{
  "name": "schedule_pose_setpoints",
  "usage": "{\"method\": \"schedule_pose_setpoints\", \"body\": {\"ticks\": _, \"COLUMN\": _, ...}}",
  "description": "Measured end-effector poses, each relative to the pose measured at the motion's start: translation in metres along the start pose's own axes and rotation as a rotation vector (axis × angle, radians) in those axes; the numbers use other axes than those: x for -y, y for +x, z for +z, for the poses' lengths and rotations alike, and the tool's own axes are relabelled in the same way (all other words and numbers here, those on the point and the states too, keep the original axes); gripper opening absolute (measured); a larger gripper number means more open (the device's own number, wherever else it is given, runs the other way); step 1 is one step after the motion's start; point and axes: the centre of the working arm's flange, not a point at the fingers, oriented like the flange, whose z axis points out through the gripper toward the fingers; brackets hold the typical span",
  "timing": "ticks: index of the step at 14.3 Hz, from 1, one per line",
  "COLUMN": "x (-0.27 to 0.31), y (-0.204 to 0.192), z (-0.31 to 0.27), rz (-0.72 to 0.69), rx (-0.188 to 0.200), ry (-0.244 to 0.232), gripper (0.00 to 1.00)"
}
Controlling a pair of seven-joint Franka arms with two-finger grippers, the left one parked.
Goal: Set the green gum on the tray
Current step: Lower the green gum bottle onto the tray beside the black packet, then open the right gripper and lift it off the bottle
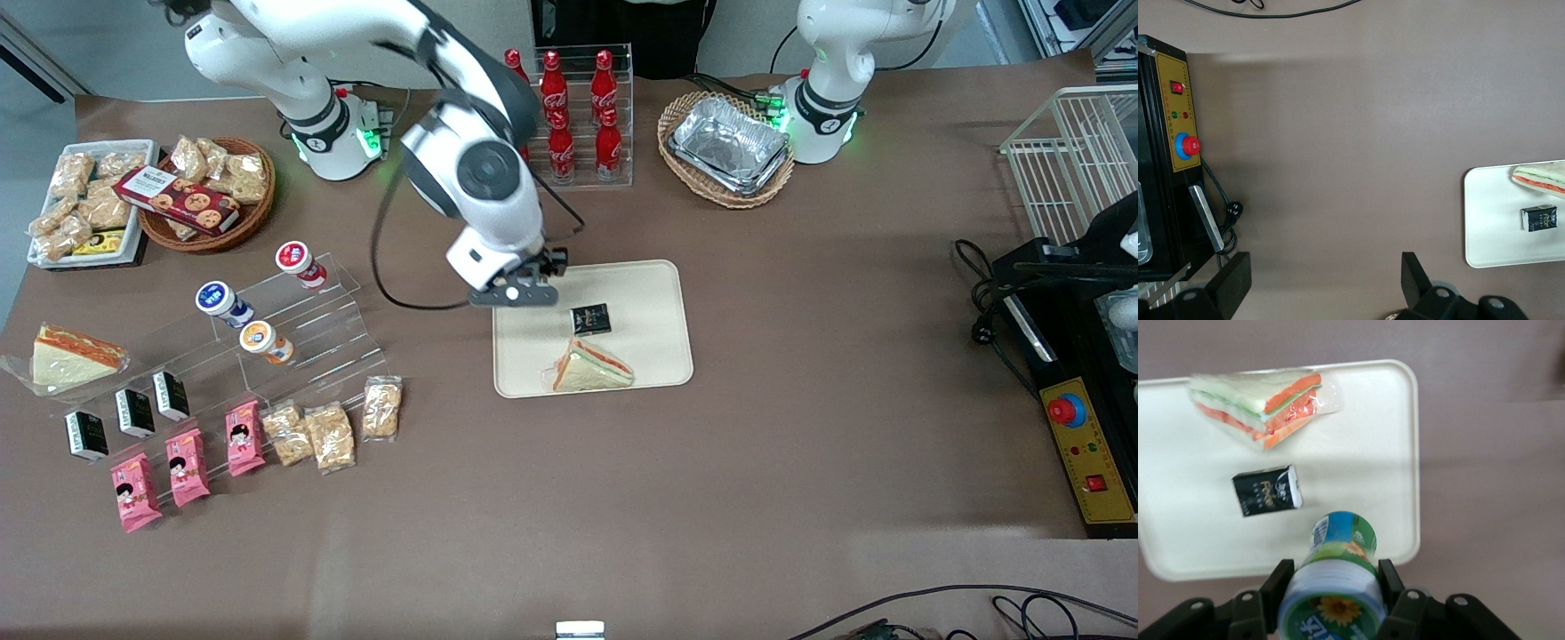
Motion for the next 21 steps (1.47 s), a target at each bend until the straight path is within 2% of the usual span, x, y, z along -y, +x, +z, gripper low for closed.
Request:
{"method": "schedule_pose_setpoints", "body": {"ticks": 3, "x": 0.000, "y": 0.005, "z": 0.076, "rz": -0.002, "rx": -0.021, "ry": 0.033, "gripper": 0.58}}
{"method": "schedule_pose_setpoints", "body": {"ticks": 6, "x": -0.010, "y": -0.001, "z": 0.127, "rz": 0.003, "rx": 0.001, "ry": 0.024, "gripper": 0.58}}
{"method": "schedule_pose_setpoints", "body": {"ticks": 8, "x": -0.014, "y": -0.004, "z": 0.140, "rz": 0.003, "rx": 0.018, "ry": 0.010, "gripper": 0.58}}
{"method": "schedule_pose_setpoints", "body": {"ticks": 15, "x": -0.021, "y": -0.009, "z": 0.143, "rz": 0.000, "rx": -0.019, "ry": 0.043, "gripper": 0.59}}
{"method": "schedule_pose_setpoints", "body": {"ticks": 17, "x": -0.023, "y": -0.010, "z": 0.149, "rz": 0.002, "rx": -0.020, "ry": 0.045, "gripper": 0.63}}
{"method": "schedule_pose_setpoints", "body": {"ticks": 21, "x": -0.026, "y": -0.010, "z": 0.154, "rz": 0.004, "rx": -0.020, "ry": 0.046, "gripper": 0.96}}
